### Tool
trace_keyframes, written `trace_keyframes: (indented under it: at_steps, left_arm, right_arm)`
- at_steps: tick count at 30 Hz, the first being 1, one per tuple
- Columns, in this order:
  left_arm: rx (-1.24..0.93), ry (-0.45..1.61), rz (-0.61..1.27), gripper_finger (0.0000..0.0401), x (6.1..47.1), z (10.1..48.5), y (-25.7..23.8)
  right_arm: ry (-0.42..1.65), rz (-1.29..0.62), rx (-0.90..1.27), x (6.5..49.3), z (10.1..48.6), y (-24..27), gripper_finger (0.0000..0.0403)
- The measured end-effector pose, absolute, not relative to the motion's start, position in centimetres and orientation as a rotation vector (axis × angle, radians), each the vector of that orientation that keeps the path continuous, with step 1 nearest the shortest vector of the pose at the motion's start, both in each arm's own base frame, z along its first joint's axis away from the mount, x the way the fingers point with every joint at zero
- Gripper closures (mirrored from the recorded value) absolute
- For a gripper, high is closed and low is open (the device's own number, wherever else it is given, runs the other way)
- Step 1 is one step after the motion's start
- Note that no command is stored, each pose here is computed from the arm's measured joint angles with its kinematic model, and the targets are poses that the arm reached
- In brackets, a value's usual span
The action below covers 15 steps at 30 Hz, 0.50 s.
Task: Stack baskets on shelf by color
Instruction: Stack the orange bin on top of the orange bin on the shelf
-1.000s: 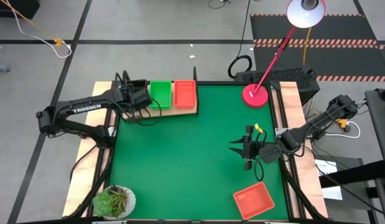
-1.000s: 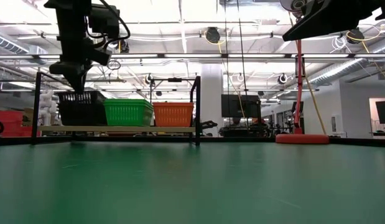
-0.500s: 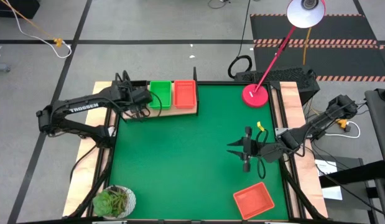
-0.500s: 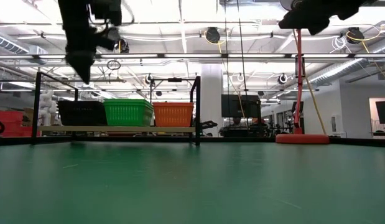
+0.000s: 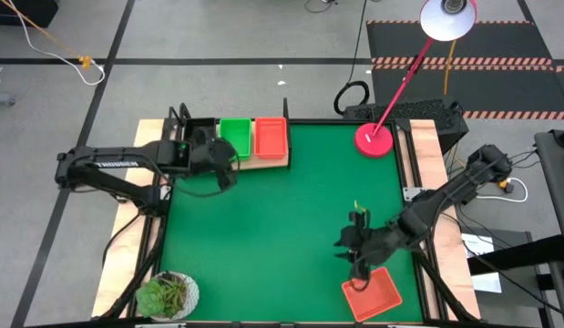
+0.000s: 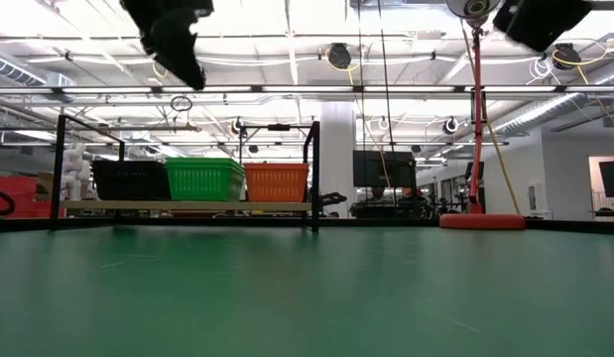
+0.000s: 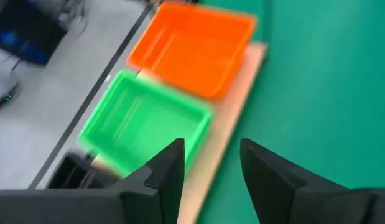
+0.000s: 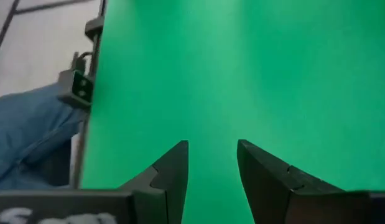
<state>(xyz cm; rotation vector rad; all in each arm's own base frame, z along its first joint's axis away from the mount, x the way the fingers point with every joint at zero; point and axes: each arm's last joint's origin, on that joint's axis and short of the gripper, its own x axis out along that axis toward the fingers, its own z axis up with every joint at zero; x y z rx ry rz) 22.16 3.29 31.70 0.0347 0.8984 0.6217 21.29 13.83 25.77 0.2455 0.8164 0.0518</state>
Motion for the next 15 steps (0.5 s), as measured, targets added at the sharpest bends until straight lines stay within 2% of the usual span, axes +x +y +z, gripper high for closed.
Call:
trace_keyframes:
  at_steps: [7, 15]
  left_arm:
    - [0.063, 0.720, 0.543, 0.0266, 23.7, 31.7, 0.2]
    - [0.028, 0.640, 0.534, 0.0268, 24.3, 31.8, -2.0]
  right_arm:
    - [0.968, 0.032, 0.301, 22.0, 27.4, 17.9, 0.0269]
    - [0.989, -0.017, 0.421, 22.9, 27.4, 22.7, 0.0268]
